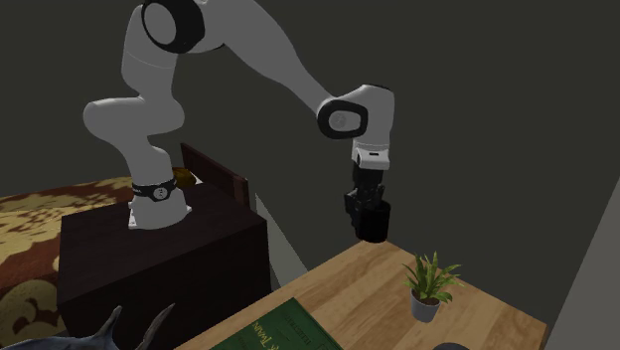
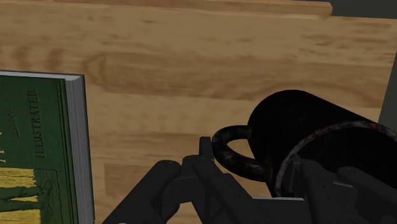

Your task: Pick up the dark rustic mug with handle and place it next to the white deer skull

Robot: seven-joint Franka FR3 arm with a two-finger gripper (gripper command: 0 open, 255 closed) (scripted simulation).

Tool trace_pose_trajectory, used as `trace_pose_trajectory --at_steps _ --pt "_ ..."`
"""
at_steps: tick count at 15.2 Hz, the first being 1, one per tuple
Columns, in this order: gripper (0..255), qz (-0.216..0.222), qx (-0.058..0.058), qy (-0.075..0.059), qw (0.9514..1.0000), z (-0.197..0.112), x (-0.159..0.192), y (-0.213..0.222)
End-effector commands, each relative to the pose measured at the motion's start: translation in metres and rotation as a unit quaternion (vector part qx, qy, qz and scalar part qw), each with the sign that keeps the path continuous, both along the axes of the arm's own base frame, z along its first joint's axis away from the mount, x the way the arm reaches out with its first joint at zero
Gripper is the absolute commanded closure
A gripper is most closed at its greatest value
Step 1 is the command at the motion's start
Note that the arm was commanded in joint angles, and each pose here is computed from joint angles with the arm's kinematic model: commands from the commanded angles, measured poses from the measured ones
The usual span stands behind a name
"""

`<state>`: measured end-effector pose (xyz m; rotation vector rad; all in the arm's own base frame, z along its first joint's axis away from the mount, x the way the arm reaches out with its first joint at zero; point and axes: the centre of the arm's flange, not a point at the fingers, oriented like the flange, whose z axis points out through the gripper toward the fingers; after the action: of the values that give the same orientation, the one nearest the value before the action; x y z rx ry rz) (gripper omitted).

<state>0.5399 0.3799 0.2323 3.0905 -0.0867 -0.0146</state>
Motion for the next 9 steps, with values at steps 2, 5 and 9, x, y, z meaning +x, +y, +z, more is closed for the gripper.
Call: trace_pose_trajectory --at_steps 2,5,9 --pt "255 0.0 0.0 0.0 1.0 0.016 0.0 0.001" --pt "255 0.0 0.0 0.0 1.0 0.031 0.0 0.001" --pt "255 0.0 0.0 0.0 1.0 0.053 0.0 0.001"
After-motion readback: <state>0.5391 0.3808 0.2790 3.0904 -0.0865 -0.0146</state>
